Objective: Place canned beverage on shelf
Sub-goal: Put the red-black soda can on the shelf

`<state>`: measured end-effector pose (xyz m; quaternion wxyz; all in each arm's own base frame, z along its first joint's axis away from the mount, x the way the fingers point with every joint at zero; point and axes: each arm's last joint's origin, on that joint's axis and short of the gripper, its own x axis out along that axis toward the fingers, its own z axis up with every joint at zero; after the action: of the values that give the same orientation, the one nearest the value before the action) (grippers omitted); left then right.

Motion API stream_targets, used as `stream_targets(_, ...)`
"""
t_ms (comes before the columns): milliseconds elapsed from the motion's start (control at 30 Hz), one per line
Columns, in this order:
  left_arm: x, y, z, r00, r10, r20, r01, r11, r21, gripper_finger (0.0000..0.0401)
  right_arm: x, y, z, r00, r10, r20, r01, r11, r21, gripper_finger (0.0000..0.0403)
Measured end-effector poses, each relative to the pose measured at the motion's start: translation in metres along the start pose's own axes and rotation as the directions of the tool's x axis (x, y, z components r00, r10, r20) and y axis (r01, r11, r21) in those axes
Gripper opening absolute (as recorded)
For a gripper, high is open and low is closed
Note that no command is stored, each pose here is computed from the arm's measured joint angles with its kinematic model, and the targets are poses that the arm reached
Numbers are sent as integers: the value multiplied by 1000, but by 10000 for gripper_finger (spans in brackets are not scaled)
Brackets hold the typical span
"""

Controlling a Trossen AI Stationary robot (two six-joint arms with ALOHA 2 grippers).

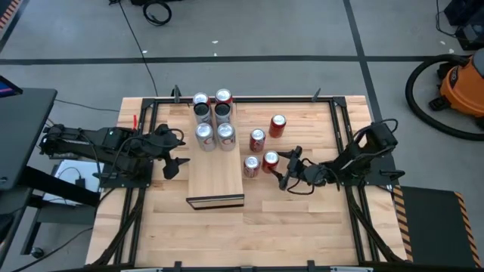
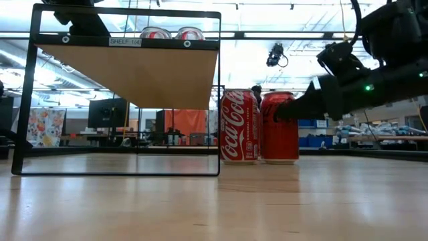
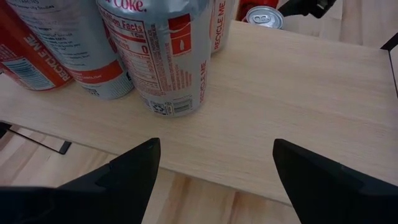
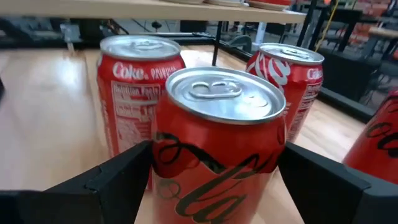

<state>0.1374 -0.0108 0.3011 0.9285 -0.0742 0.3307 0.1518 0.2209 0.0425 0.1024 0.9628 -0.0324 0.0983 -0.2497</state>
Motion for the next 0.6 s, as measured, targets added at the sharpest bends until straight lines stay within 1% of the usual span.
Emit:
stream_targets(167,0,0,0,1000,0,0,0,1000,0,322,-5,-13,0,1000,-5,-4,5,995,-100,348)
stream_targets(333,0,0,0,1000,0,0,0,1000,0,322,-9,-29,-1,998,58,-12,-59,993,-102,348)
stream_targets(467,0,0,0,1000,0,0,0,1000,0,322,-10,-41,-4,990,138,-24,-139,986,-89,348)
stream_targets(600,0,0,0,1000,0,0,0,1000,-1,322,-9,-47,-3,967,255,-16,-256,964,-74,348)
